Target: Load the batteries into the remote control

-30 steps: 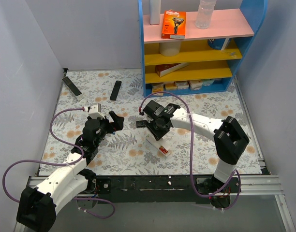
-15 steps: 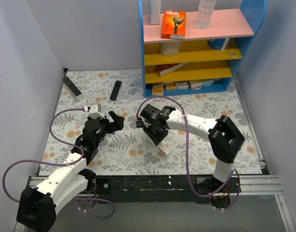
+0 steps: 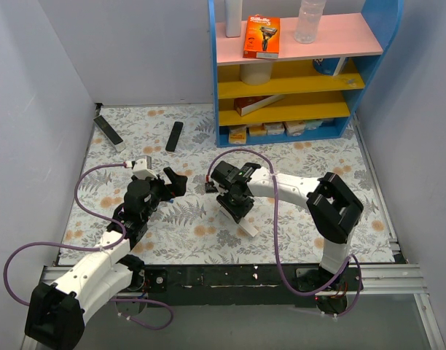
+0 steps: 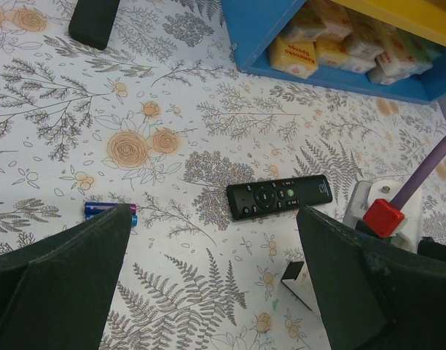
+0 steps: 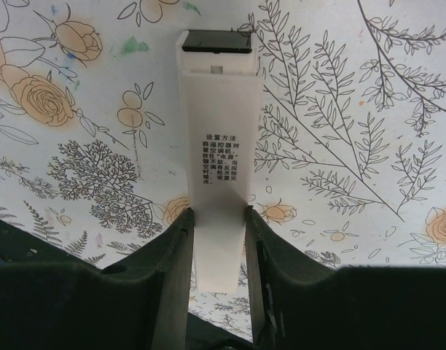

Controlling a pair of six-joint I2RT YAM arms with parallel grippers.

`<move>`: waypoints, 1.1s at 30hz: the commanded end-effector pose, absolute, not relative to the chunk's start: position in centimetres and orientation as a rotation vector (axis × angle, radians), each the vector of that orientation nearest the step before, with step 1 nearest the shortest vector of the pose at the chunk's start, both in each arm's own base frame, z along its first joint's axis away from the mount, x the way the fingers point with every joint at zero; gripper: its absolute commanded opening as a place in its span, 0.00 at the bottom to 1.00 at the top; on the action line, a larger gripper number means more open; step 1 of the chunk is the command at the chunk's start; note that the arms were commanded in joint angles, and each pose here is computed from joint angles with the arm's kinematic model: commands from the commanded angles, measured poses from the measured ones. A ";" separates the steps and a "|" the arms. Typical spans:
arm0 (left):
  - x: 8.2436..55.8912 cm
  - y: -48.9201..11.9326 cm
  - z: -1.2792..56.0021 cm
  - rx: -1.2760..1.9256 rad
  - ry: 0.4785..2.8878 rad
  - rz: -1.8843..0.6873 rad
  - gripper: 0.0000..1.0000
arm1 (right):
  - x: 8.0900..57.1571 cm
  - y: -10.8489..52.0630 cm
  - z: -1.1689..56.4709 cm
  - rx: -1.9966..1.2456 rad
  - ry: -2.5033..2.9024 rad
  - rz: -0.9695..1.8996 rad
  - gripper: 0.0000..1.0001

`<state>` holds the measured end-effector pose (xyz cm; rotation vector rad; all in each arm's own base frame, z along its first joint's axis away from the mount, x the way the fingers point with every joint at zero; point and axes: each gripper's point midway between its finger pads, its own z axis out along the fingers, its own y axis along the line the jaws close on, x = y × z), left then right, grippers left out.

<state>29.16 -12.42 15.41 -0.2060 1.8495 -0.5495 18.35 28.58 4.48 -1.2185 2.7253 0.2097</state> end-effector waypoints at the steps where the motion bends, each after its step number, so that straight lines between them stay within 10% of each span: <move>1: 29.3 -12.6 16.8 -0.200 1.809 -0.569 0.98 | 18.1 28.7 4.2 -1.234 2.726 0.219 0.24; 33: 29.2 -12.6 17.0 -0.203 1.802 -0.580 0.98 | 18.6 29.9 5.1 -1.308 2.674 0.234 0.29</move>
